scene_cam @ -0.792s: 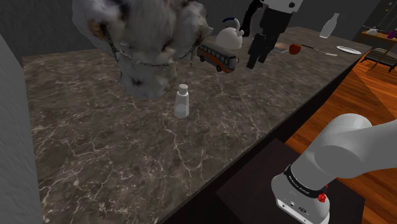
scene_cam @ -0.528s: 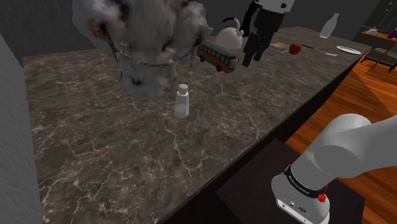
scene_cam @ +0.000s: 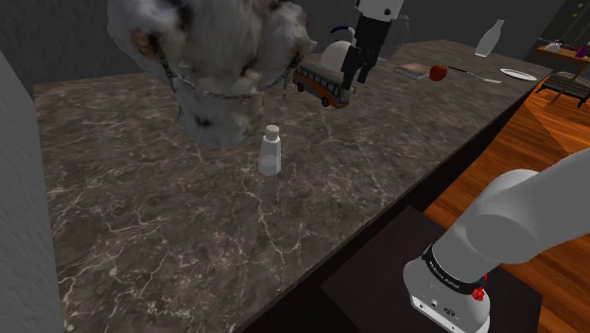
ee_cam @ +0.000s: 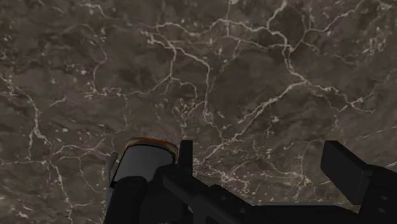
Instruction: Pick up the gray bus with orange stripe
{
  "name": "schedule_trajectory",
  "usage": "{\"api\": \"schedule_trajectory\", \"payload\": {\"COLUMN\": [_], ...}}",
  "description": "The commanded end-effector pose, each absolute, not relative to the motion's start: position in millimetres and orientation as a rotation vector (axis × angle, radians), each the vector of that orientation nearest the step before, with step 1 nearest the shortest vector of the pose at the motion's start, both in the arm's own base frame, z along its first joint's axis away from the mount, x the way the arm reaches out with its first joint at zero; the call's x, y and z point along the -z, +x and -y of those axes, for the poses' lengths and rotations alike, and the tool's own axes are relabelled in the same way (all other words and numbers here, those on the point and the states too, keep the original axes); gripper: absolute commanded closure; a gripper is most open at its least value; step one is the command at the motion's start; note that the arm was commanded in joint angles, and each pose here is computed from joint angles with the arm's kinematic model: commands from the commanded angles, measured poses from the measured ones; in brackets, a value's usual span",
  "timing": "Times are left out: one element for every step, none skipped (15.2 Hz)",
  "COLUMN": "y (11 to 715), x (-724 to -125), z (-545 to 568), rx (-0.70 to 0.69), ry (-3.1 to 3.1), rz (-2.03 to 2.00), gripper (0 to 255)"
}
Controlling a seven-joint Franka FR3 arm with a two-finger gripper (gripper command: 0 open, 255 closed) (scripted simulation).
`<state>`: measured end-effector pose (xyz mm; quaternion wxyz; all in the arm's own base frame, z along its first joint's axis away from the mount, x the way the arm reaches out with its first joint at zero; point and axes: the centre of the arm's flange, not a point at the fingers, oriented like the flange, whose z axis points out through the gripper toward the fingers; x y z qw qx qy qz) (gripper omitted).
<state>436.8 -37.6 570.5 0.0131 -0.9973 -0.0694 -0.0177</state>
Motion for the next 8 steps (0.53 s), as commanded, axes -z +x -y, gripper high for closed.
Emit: {"api": "schedule_trajectory", "payload": {"y": [464.2, 476.0, 487.7, 499.4, 511.2, 523.0, 534.8, 546.6], "x": [-566.8, -564.3, -561.8, -559.3, -556.8, -554.2, -551.7, -549.1], "z": [50.3, 56.0, 61.7, 67.4, 73.1, 78.7, 84.2, 89.8], "rx": [0.052, 0.051, 0.049, 0.047, 0.046, 0.044, 0.043, 0.041], "ry": [-3.109, -3.109, -3.109, -3.11, -3.11, -3.11, -3.111, -3.111], "rz": [0.226, 0.23, 0.234, 0.239, 0.243, 0.248, 0.252, 0.257], "gripper": [0, 0, 0, 0, 0, 0, 0, 0]}}
